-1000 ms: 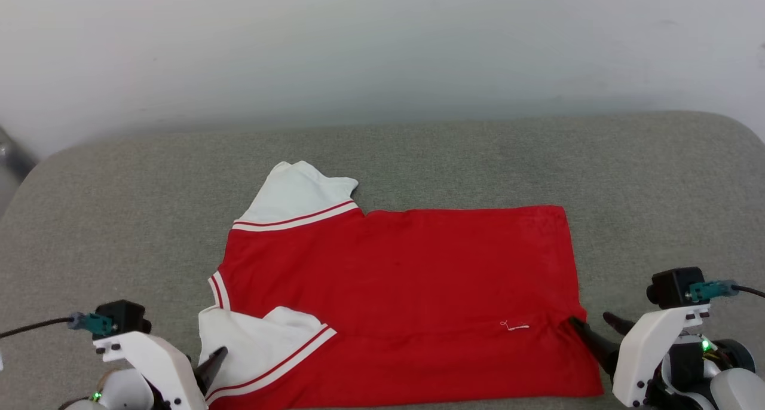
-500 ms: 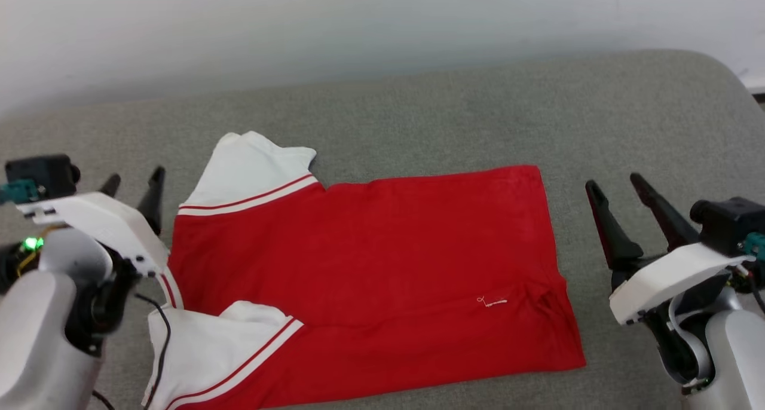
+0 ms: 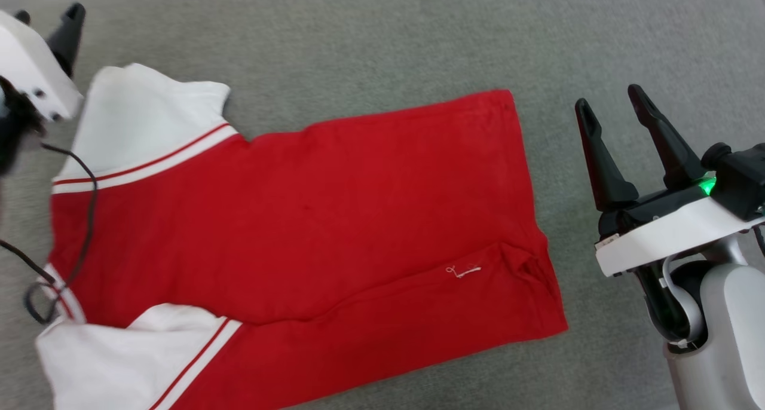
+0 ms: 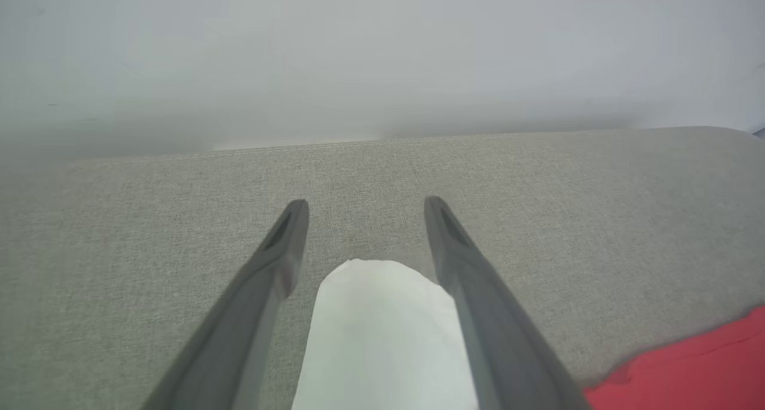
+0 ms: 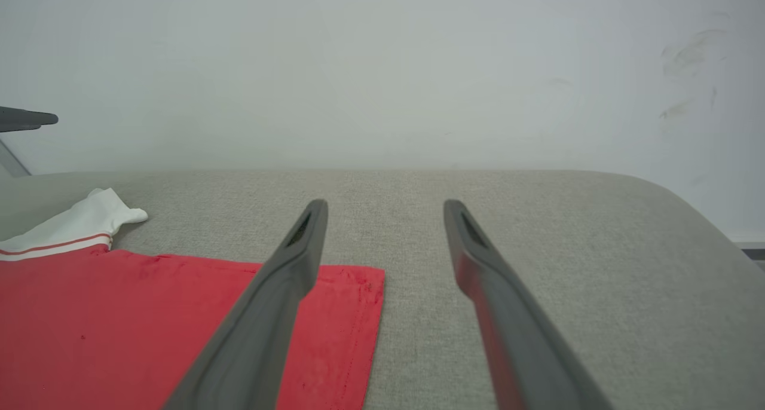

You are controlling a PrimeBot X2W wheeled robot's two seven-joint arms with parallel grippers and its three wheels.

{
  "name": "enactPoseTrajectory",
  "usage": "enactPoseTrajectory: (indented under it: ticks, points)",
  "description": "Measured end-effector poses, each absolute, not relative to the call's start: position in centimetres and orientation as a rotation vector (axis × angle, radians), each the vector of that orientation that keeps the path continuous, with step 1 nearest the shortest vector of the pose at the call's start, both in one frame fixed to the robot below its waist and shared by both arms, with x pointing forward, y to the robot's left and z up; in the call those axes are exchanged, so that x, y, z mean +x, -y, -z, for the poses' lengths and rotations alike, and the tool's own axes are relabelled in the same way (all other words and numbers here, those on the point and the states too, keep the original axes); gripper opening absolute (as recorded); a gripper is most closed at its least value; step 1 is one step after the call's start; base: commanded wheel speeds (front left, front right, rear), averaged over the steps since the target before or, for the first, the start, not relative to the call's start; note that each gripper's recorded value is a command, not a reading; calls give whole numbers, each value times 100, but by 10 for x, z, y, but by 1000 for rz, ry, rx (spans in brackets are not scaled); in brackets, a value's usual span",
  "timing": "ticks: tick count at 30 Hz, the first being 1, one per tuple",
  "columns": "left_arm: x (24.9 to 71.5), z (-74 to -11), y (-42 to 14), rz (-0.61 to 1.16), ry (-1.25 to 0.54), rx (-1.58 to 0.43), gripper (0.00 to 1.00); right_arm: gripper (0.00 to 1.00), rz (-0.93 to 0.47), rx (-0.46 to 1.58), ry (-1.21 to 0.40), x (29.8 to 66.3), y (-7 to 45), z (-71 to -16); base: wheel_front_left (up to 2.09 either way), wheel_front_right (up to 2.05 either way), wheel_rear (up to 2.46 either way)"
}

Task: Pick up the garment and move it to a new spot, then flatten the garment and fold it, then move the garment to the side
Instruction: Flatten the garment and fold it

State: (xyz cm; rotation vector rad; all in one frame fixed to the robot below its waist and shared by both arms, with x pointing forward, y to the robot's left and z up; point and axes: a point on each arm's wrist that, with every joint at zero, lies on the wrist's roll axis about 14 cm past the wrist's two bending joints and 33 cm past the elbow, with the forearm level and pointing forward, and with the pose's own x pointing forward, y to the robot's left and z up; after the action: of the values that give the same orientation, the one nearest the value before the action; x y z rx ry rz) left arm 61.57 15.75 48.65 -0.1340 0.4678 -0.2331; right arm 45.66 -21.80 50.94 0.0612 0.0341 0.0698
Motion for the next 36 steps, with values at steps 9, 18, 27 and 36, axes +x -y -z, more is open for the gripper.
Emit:
enactPoseTrajectory:
  ticks: [9,18,27,36]
  points:
    - [628,-422,-153,261,-911,-110,100,100,-17,66,-92,455,233,-484,0,0,0]
    - [612,-363,-151,233,-1155,-157,100,100,34,85,-150,451,247,-460,0,0,0]
    - [610,-352,-145,233,-1155,-227,0,100,7,80,-153,475,254,-473,0,0,0]
    - [612,-378,-142,273,-1047,-206,0,100,-124,78,-512,508,244,-444,0,0,0]
